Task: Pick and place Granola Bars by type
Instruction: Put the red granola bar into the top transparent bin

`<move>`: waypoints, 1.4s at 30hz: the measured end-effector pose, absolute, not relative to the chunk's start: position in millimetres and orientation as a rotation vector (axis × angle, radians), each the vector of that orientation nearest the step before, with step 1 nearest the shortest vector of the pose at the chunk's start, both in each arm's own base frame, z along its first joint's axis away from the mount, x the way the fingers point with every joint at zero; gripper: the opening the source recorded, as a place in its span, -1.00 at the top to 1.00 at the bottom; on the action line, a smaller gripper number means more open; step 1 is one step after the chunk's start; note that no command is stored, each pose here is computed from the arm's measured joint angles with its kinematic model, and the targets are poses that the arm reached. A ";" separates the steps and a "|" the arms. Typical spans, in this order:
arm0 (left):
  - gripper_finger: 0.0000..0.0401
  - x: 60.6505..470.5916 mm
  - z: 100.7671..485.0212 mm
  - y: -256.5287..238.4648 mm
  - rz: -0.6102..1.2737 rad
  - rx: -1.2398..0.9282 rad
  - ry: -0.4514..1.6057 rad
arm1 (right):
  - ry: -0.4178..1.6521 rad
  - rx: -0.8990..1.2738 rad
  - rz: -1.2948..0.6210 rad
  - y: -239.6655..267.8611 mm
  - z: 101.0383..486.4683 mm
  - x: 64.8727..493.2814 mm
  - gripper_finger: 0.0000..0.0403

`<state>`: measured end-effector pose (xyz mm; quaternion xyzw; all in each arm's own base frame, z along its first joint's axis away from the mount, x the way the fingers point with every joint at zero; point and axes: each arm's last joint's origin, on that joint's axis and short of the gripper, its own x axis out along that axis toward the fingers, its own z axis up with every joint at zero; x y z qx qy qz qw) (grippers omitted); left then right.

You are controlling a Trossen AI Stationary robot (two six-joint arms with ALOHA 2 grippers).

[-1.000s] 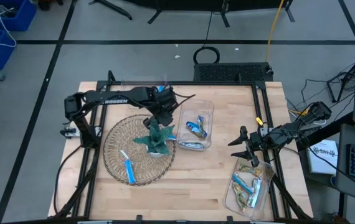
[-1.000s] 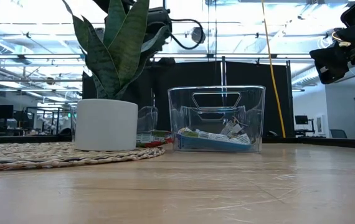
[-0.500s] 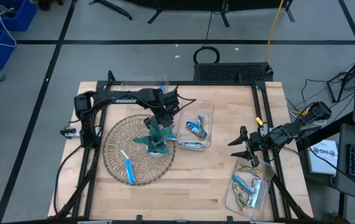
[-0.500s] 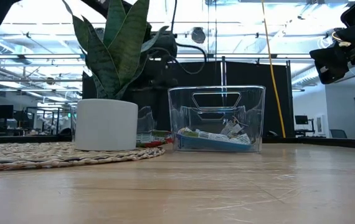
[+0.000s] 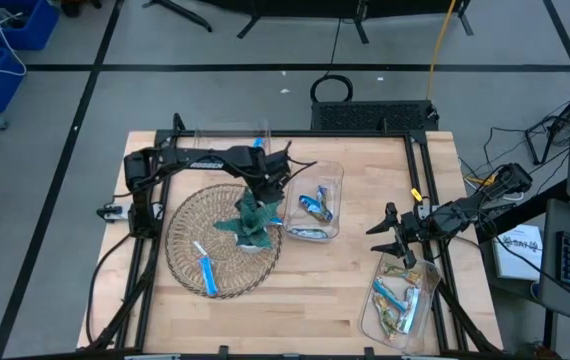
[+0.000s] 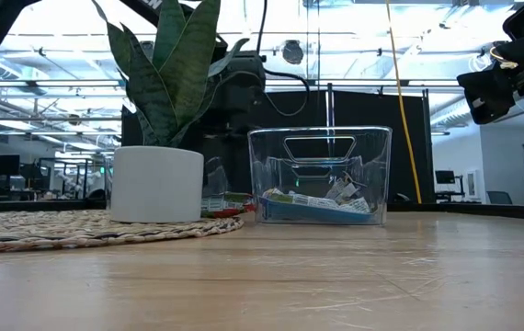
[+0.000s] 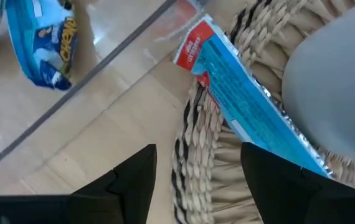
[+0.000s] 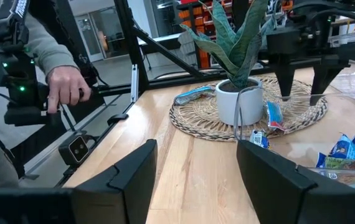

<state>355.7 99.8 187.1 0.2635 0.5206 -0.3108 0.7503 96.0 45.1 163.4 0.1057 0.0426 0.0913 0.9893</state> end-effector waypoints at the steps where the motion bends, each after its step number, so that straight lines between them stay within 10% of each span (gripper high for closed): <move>1: -0.18 356.3 186.5 98.6 -0.674 0.564 1.142 | 0.086 0.212 0.183 45.1 163.4 96.0 -0.07; 16: -0.18 358.3 186.4 91.3 -0.640 0.471 1.152 | 0.085 0.212 0.183 45.1 163.5 96.0 -0.07; 42: -0.18 354.6 184.7 74.9 -1.014 0.958 1.070 | 0.085 0.212 0.183 45.1 163.5 96.0 -0.07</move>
